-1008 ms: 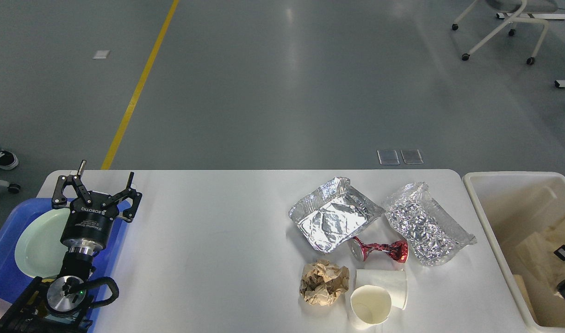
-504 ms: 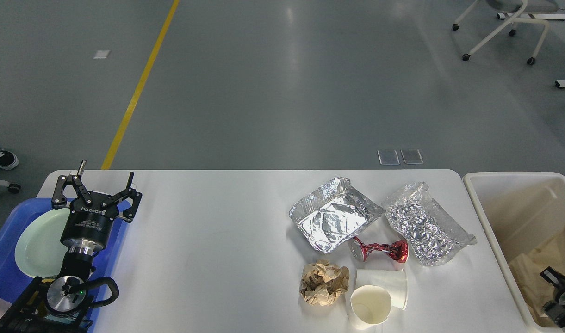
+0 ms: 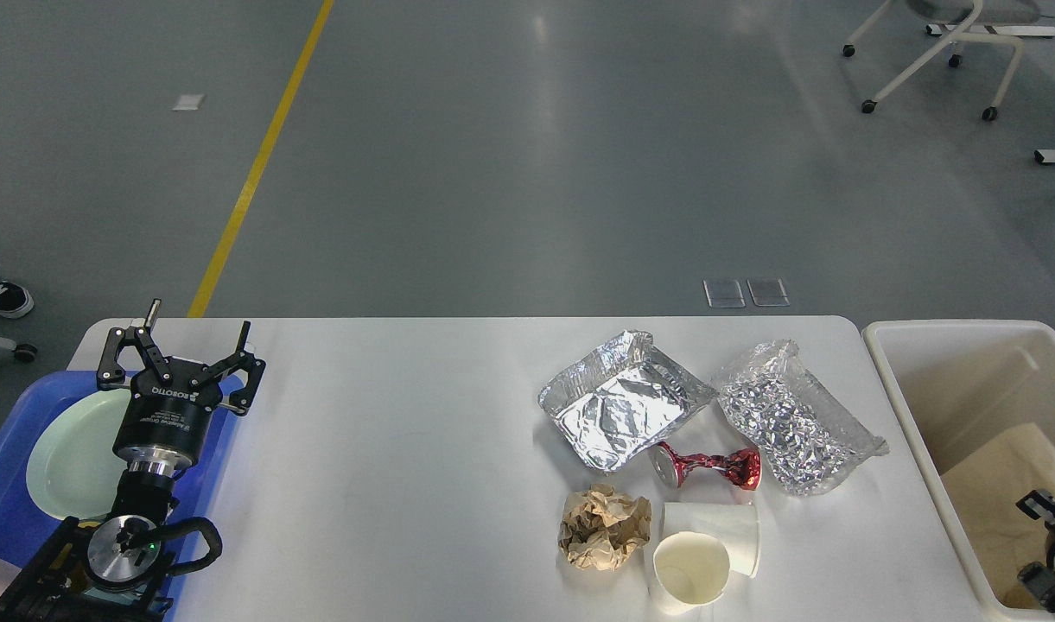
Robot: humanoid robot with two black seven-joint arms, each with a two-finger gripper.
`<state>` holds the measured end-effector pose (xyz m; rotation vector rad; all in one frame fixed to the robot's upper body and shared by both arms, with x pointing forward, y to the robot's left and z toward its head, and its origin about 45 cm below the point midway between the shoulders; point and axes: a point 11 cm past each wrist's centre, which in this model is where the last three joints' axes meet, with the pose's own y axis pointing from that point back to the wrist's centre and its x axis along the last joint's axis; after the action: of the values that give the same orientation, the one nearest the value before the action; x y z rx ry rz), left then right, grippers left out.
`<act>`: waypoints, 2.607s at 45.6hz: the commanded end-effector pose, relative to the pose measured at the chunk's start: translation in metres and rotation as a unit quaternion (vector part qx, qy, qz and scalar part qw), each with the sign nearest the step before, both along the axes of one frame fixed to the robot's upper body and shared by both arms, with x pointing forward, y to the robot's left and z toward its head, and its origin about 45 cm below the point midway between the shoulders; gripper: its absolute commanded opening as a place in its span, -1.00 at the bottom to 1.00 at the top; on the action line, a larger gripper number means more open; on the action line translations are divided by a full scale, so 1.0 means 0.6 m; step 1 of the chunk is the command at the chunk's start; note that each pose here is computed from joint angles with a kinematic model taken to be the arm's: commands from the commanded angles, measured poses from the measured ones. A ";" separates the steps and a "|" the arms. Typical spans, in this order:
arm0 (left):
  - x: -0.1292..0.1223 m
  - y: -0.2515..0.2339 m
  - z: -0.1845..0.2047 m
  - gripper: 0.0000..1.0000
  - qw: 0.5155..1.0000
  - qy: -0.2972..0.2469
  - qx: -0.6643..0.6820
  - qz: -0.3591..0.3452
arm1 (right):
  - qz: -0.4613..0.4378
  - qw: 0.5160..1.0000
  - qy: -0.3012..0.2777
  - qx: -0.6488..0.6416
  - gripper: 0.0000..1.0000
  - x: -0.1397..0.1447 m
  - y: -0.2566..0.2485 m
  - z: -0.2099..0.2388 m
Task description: Tidy desktop
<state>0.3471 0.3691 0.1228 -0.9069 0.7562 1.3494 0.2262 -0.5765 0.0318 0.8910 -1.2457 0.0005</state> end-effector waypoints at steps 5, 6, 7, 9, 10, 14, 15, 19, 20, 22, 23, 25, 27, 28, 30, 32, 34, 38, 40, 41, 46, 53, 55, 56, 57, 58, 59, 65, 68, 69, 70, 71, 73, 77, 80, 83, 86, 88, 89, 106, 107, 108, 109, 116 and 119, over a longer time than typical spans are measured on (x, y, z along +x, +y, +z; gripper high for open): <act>0.000 0.000 -0.001 0.93 1.000 0.001 0.000 0.000 | 0.002 1.000 -0.003 -0.001 1.00 0.008 -0.002 0.007; 0.000 0.000 0.000 0.93 1.000 0.000 0.000 0.000 | 0.003 1.000 -0.005 -0.001 1.00 0.012 -0.001 0.008; 0.001 0.000 0.001 0.93 1.000 -0.001 0.000 0.000 | 0.004 1.000 -0.006 -0.001 1.00 0.014 -0.001 0.009; 0.000 0.000 0.000 0.93 1.000 0.000 0.000 0.000 | 0.004 1.000 -0.006 -0.002 1.00 0.015 -0.002 0.011; 0.000 0.000 0.000 0.93 1.000 0.000 0.000 0.000 | 0.006 1.000 -0.005 -0.002 1.00 0.017 -0.003 0.013; 0.000 0.000 0.000 0.93 1.000 0.000 0.000 0.000 | 0.008 1.000 -0.009 0.001 1.00 0.031 -0.006 0.025; 0.000 0.000 0.000 0.93 1.000 0.000 0.000 0.000 | 0.008 1.000 -0.009 0.004 1.00 0.034 -0.009 0.029; 0.000 0.000 0.000 0.93 1.000 0.000 0.000 0.000 | 0.009 1.000 0.002 0.025 1.00 0.044 -0.013 0.040; 0.001 0.000 0.001 0.93 1.000 -0.001 0.000 0.000 | 0.012 1.000 0.006 0.029 1.00 0.048 -0.014 0.044; 0.000 0.000 -0.001 0.93 1.000 0.001 0.000 0.000 | 0.023 0.999 0.014 0.038 1.00 0.063 -0.014 0.055; 0.000 0.000 -0.001 0.93 1.000 0.001 0.000 0.000 | 0.030 0.998 0.019 0.042 1.00 0.072 -0.014 0.064; 0.000 0.000 -0.001 0.93 1.000 0.001 0.000 0.000 | 0.046 0.997 0.034 0.050 1.00 0.091 -0.014 0.082; 0.000 0.000 0.000 0.93 1.000 0.000 0.000 0.000 | 0.066 0.995 0.051 0.060 1.00 0.111 -0.011 0.101; 0.000 0.000 -0.001 0.93 1.000 0.001 0.000 0.000 | 0.076 0.993 0.059 0.066 1.00 0.121 -0.009 0.112; 0.000 0.000 0.000 0.93 1.000 0.000 0.000 0.000 | 0.093 0.990 0.074 0.076 1.00 0.139 -0.005 0.133; 0.000 0.000 -0.001 0.93 1.000 0.001 0.000 0.000 | 0.109 0.986 0.086 0.088 1.00 0.156 0.000 0.156; 0.000 0.000 0.000 0.93 1.000 0.000 0.000 0.000 | 0.128 0.982 0.097 0.096 1.00 0.174 0.009 0.180; 0.001 0.000 0.001 0.93 1.000 -0.001 0.000 0.000 | 0.173 0.973 0.125 0.092 1.00 0.206 0.028 0.228; 0.000 0.000 0.000 0.93 1.000 0.000 0.000 0.000 | 0.195 0.966 0.144 0.086 1.00 0.220 0.039 0.252; 0.000 0.000 0.000 0.93 1.000 0.000 0.000 0.000 | 0.205 0.963 0.153 0.085 1.00 0.226 0.046 0.264; 0.000 0.000 0.000 0.93 1.000 0.000 0.000 0.000 | 0.245 0.946 0.195 0.083 1.00 0.259 0.086 0.331; 0.001 0.000 0.001 0.93 1.000 0.000 0.000 0.000 | 0.292 0.924 0.230 0.090 1.00 0.294 0.157 0.412; 0.001 -0.001 0.001 0.93 1.000 -0.001 0.000 -0.001 | 0.301 0.917 0.242 0.096 1.00 0.297 0.175 0.430; 0.001 -0.001 0.001 0.93 1.000 -0.001 0.000 -0.001 | 0.306 0.913 0.249 0.099 1.00 0.299 0.184 0.439; 0.001 0.000 0.001 0.93 1.000 0.000 0.000 0.000 | 0.313 0.909 0.256 0.103 1.00 0.301 0.197 0.448; 0.001 -0.001 0.001 0.93 1.000 -0.001 0.000 -0.001 | 0.321 0.904 0.261 0.105 1.00 0.304 0.211 0.459; 0.001 -0.001 0.001 0.93 1.000 -0.001 0.000 -0.001 | 0.327 0.899 0.269 0.110 1.00 0.305 0.224 0.470; 0.001 0.000 0.000 0.93 1.000 0.000 0.000 -0.001 | 0.348 0.867 0.315 0.166 1.00 0.285 0.301 0.519; 0.000 0.000 -0.001 0.93 1.000 0.001 0.000 0.000 | 0.357 0.854 0.338 0.170 1.00 0.271 0.342 0.547; 0.000 0.000 0.000 0.93 1.000 0.000 0.000 -0.001 | 0.358 0.850 0.346 0.170 1.00 0.264 0.352 0.555; 0.000 0.000 -0.001 0.93 1.000 0.001 0.000 0.000 | 0.360 0.848 0.350 0.171 1.00 0.259 0.366 0.566; 0.000 0.000 -0.001 0.93 1.000 0.001 0.000 0.000 | 0.364 0.845 0.351 0.175 1.00 0.252 0.378 0.577; 0.000 0.000 0.000 0.93 1.000 0.000 0.000 -0.001 | 0.369 0.840 0.353 0.187 1.00 0.234 0.401 0.592; 0.000 0.000 -0.001 0.93 1.000 0.001 0.000 0.000 | 0.381 0.828 0.366 0.189 1.00 0.190 0.449 0.624; -0.001 0.000 -0.001 0.93 1.000 0.001 0.000 0.000 | 0.394 0.818 0.372 0.192 1.00 0.158 0.488 0.641; -0.001 0.000 -0.001 0.93 1.000 0.001 0.000 0.000 | 0.410 0.811 0.370 0.196 1.00 0.135 0.528 0.661; 0.000 0.000 0.000 0.93 1.000 0.000 0.000 0.000 | 0.421 0.807 0.365 0.195 1.00 0.126 0.557 0.675; 0.000 0.000 -0.001 0.93 1.000 0.001 0.000 0.000 | 0.423 0.807 0.362 0.196 1.00 0.126 0.566 0.677; 0.000 0.000 0.000 0.93 1.000 0.000 0.000 -0.001 | 0.423 0.808 0.359 0.198 1.00 0.127 0.569 0.677; 0.000 0.000 0.000 0.93 1.000 0.000 0.000 -0.001 | 0.426 0.805 0.367 0.190 1.00 0.127 0.583 0.673; 0.000 0.000 -0.001 0.93 1.000 0.001 0.000 0.000 | 0.426 0.805 0.366 0.191 1.00 0.127 0.583 0.673; 0.000 0.000 0.000 0.93 1.000 0.000 0.000 -0.001 | 0.426 0.805 0.366 0.191 1.00 0.127 0.583 0.673; 0.000 0.000 -0.001 0.93 1.000 0.001 0.000 0.000 | 0.426 0.805 0.366 0.191 1.00 0.127 0.583 0.673; 0.000 0.000 0.000 0.93 1.000 0.000 0.000 -0.001 | 0.424 0.806 0.365 0.193 1.00 0.128 0.581 0.671; 0.000 0.000 -0.001 0.93 1.000 0.002 0.000 0.000 | 0.423 0.806 0.364 0.195 1.00 0.129 0.579 0.668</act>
<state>0.3471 0.3690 0.1226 -0.9056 0.7573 1.3489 0.3026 -0.2276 0.4345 1.5608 -0.0436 0.1129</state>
